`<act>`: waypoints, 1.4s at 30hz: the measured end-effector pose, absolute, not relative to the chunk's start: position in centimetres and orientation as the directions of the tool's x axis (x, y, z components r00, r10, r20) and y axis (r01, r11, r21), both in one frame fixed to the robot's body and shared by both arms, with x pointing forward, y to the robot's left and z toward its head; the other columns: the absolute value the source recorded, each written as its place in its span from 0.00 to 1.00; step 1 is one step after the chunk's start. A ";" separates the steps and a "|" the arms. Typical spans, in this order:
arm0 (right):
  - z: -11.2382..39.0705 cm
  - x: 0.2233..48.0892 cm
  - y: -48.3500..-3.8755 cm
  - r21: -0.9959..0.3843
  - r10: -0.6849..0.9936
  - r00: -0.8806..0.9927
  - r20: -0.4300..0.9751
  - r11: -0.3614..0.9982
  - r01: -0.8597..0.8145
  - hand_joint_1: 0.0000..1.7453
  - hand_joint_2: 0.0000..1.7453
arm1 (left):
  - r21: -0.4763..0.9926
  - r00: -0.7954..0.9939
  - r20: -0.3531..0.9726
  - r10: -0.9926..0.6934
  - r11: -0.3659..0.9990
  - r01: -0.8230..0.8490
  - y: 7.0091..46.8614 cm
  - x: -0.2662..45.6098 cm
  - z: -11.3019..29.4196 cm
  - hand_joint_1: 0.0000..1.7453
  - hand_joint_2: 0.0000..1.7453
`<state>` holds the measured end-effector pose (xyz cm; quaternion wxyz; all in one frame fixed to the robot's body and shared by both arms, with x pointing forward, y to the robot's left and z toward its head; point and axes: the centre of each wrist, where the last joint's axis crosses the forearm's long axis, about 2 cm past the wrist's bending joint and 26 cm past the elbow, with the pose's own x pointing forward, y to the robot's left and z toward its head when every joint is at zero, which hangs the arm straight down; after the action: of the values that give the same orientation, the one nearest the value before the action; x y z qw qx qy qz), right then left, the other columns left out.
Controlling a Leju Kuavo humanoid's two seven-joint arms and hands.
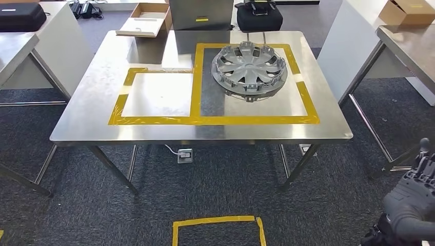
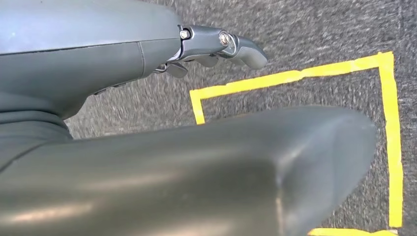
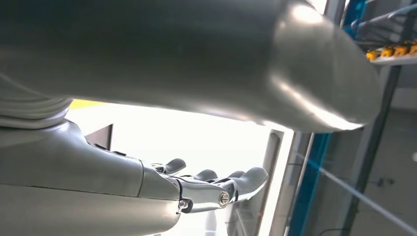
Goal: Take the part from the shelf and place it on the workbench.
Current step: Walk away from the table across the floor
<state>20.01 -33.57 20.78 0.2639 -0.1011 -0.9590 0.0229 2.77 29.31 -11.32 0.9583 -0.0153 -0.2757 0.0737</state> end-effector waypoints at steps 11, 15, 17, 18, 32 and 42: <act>20.4 20.8 -33.4 -0.079 0.197 -0.835 0.513 0.980 0.183 0.00 0.00 | -0.059 0.845 0.513 0.152 0.988 -0.141 29.4 3.0 -11.3 0.00 0.00; 20.5 20.9 -33.4 -0.074 0.195 -0.838 0.510 0.980 0.183 0.00 0.00 | -0.056 0.843 0.518 0.148 0.989 -0.139 29.4 3.4 -11.3 0.00 0.00; 20.6 21.0 -33.4 -0.069 0.188 -0.840 0.508 0.982 0.178 0.00 0.00 | -0.054 0.844 0.515 0.149 0.989 -0.141 29.4 3.4 -11.3 0.00 0.00; 20.6 21.0 -33.3 -0.066 0.183 -0.841 0.509 0.983 0.174 0.00 0.00 | -0.052 0.845 0.513 0.149 0.988 -0.143 29.4 3.4 -11.3 0.00 0.00; 19.6 21.1 -33.4 -0.080 0.185 -0.820 0.542 0.982 0.169 0.00 0.00 | -0.062 0.841 0.516 0.166 0.986 -0.156 28.7 3.6 -11.2 0.00 0.00; 15.6 19.4 -33.4 -0.071 0.171 -0.716 0.677 0.983 0.168 0.00 0.00 | -0.071 0.833 0.516 0.198 0.979 -0.189 28.7 3.4 -11.3 0.00 0.00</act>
<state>19.43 -33.37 15.59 0.3655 -0.0914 -0.9263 0.0021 3.42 28.69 -11.25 0.9574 -0.0085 -0.2703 0.1011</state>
